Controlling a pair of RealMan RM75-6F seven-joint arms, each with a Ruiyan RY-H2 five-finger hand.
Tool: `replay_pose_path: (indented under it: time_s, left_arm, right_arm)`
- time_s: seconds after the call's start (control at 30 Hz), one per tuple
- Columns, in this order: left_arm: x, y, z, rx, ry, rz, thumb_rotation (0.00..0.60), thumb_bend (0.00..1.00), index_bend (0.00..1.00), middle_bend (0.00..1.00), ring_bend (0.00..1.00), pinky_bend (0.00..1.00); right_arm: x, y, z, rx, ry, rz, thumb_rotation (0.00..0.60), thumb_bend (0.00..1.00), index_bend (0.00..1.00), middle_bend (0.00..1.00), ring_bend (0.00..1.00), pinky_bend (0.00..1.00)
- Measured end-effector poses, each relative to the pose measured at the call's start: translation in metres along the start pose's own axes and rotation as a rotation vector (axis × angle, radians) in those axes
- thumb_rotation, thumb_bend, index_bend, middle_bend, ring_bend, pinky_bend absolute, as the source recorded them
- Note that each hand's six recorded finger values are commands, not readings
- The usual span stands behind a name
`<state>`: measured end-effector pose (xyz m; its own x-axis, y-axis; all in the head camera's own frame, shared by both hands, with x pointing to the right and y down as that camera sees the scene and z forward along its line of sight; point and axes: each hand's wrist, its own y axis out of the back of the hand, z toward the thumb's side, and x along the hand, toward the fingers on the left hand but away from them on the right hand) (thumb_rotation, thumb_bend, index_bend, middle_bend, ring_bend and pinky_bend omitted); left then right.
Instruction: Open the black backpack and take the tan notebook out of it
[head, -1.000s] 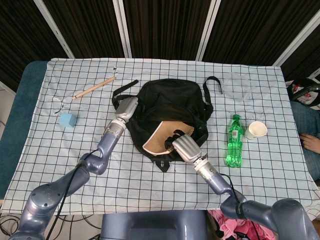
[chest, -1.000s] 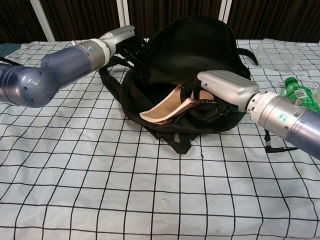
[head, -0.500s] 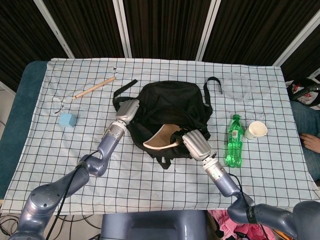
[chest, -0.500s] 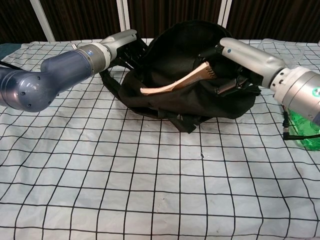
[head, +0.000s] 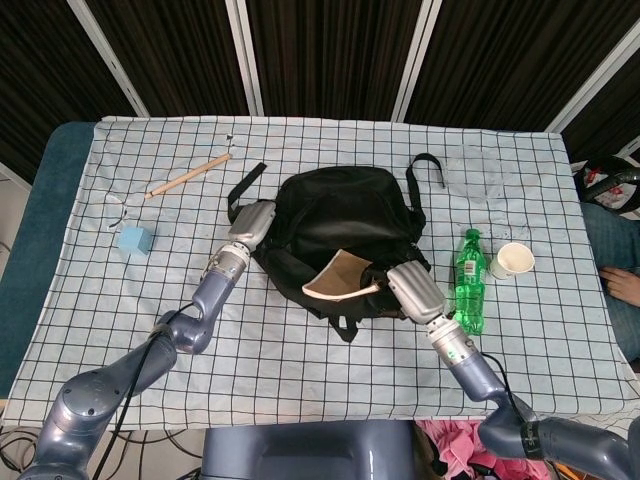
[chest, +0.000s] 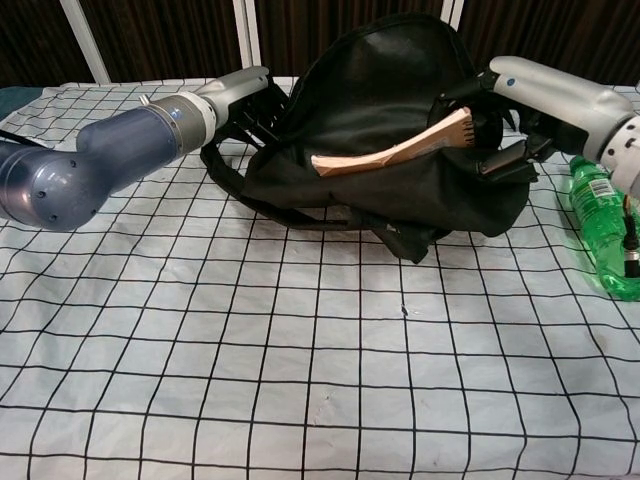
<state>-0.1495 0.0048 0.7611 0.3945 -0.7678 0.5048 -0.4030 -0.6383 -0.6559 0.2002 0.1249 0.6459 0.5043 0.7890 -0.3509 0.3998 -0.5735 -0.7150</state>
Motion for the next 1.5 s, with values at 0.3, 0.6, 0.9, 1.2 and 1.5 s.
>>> replay_pose_path:
  time_s: [0.3, 0.6, 0.9, 1.2, 1.5]
  left_arm:
    - [-0.002, -0.008, 0.005, 0.031, -0.022, -0.018, 0.6, 0.42, 0.75, 0.72, 0.32, 0.23]
    - [-0.002, -0.013, 0.01, 0.048, -0.035, -0.028, 0.6, 0.42, 0.75, 0.72, 0.32, 0.23]
    - [-0.003, -0.016, 0.011, 0.053, -0.037, -0.036, 0.6, 0.42, 0.75, 0.72, 0.32, 0.23]
    - [-0.003, -0.016, 0.014, 0.055, -0.045, -0.034, 0.6, 0.42, 0.75, 0.72, 0.32, 0.23]
    - [-0.003, -0.014, 0.013, 0.056, -0.046, -0.029, 0.6, 0.42, 0.75, 0.72, 0.32, 0.23]
  right_arm:
    - [0.014, -0.012, -0.01, 0.087, -0.018, 0.123, 0.6, 0.44, 0.61, 0.39, 0.38, 0.23]
    - [0.012, -0.012, -0.01, 0.12, -0.001, 0.12, 0.6, 0.37, 0.55, 0.38, 0.37, 0.23]
    - [0.01, -0.01, -0.012, 0.111, -0.006, 0.125, 0.6, 0.34, 0.44, 0.34, 0.34, 0.22]
    - [0.008, -0.012, -0.007, 0.117, 0.012, 0.144, 0.6, 0.34, 0.48, 0.38, 0.37, 0.23]
    - [0.003, -0.013, -0.001, 0.119, 0.023, 0.092, 0.6, 0.54, 0.81, 0.63, 0.56, 0.33]
